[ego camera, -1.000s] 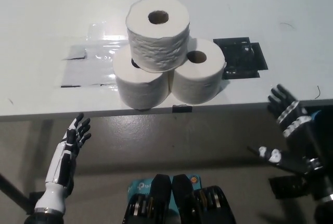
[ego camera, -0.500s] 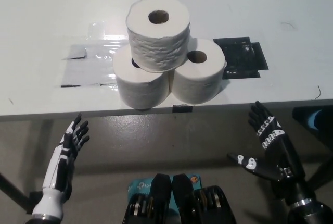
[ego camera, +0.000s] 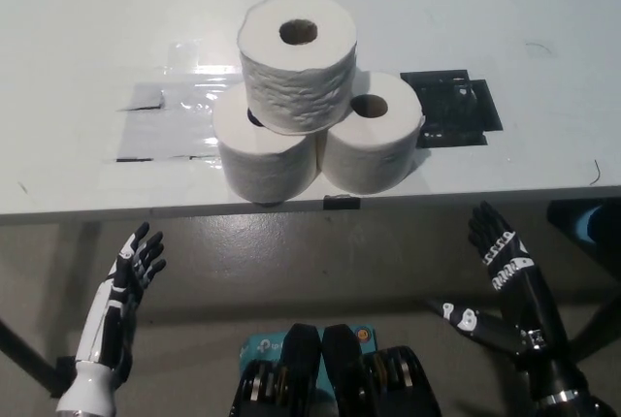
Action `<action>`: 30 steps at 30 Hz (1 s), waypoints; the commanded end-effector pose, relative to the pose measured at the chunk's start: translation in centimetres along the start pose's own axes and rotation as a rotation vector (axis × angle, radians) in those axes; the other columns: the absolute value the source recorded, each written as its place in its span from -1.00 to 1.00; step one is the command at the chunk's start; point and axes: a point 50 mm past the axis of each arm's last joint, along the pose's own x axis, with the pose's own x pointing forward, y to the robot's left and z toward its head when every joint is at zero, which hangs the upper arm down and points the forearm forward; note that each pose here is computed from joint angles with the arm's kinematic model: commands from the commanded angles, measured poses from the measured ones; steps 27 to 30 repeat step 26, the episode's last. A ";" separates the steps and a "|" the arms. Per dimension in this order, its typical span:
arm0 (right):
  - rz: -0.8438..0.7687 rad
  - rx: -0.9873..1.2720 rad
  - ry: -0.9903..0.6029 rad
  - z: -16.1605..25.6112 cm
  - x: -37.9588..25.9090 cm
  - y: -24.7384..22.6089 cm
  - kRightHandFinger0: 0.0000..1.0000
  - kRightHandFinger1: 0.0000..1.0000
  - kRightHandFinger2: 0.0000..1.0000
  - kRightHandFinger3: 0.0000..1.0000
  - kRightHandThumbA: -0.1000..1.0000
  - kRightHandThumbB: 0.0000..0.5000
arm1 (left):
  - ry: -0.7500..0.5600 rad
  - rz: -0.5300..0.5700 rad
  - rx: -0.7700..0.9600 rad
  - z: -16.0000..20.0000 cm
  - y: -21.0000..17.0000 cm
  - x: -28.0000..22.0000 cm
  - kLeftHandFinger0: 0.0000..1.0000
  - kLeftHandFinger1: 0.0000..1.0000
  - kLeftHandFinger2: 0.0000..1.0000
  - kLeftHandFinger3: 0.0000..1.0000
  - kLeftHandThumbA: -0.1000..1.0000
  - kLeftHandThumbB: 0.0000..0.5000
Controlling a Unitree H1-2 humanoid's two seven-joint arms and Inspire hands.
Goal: A few rolls of toilet paper are kept infront of the robot and the robot uses its right hand to lift one of the rolls and and places it on top of the other rolls to stack it.
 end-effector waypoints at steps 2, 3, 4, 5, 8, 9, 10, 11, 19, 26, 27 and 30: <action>-0.009 -0.026 -0.100 1.0 0.8 0.1 1.00 1.00 1.00 1.00 1.00 -0.66 | -0.044 -0.023 0.002 1.0 0.2 0.5 1.00 1.00 1.00 1.00 1.00 -0.76; -0.008 -0.028 -0.098 1.0 0.8 0.1 1.00 1.00 1.00 1.00 1.00 -0.66 | -0.044 -0.023 0.000 1.0 0.2 0.4 1.00 1.00 1.00 1.00 1.00 -0.76; -0.007 -0.029 -0.094 1.0 0.7 0.2 1.00 1.00 1.00 1.00 1.00 -0.68 | -0.043 -0.022 -0.001 1.0 0.2 0.3 1.00 1.00 1.00 1.00 1.00 -0.73; -0.007 -0.031 -0.094 1.0 0.7 0.2 1.00 1.00 1.00 1.00 1.00 -0.68 | -0.041 -0.022 -0.002 1.0 0.2 0.3 1.00 1.00 1.00 1.00 1.00 -0.71; 0.002 -0.037 -0.097 0.9 0.6 0.3 1.00 1.00 1.00 1.00 1.00 -0.78 | -0.032 -0.026 0.003 0.8 0.2 0.0 1.00 1.00 1.00 1.00 1.00 -0.78; 0.002 -0.037 -0.096 0.9 0.5 0.3 1.00 1.00 1.00 1.00 1.00 -0.79 | -0.029 -0.026 0.002 0.8 0.2 0.0 1.00 1.00 1.00 1.00 1.00 -0.79; 0.005 -0.037 -0.096 0.8 0.5 0.3 1.00 1.00 1.00 1.00 1.00 -0.78 | -0.028 -0.023 0.004 0.8 0.2 0.0 1.00 1.00 1.00 1.00 1.00 -0.80; 0.007 -0.041 -0.097 0.8 0.6 0.3 1.00 1.00 1.00 1.00 1.00 -0.78 | -0.027 -0.021 0.004 0.8 0.1 -0.1 1.00 1.00 1.00 1.00 1.00 -0.80; 0.036 -0.098 -0.086 0.7 0.9 0.5 1.00 1.00 1.00 1.00 1.00 -0.74 | -0.024 -0.006 -0.004 0.8 0.1 -0.2 1.00 1.00 1.00 1.00 1.00 -0.83; 0.040 -0.103 -0.082 0.7 1.2 0.7 1.00 1.00 1.00 1.00 1.00 -0.68 | -0.029 0.002 0.013 0.9 0.3 -0.1 1.00 1.00 1.00 1.00 1.00 -0.88; 0.040 -0.103 -0.082 0.7 1.2 0.7 1.00 1.00 1.00 1.00 1.00 -0.68 | -0.029 0.002 0.013 0.9 0.3 -0.1 1.00 1.00 1.00 1.00 1.00 -0.88; 0.040 -0.103 -0.082 0.7 1.2 0.7 1.00 1.00 1.00 1.00 1.00 -0.68 | -0.029 0.002 0.013 0.9 0.3 -0.1 1.00 1.00 1.00 1.00 1.00 -0.88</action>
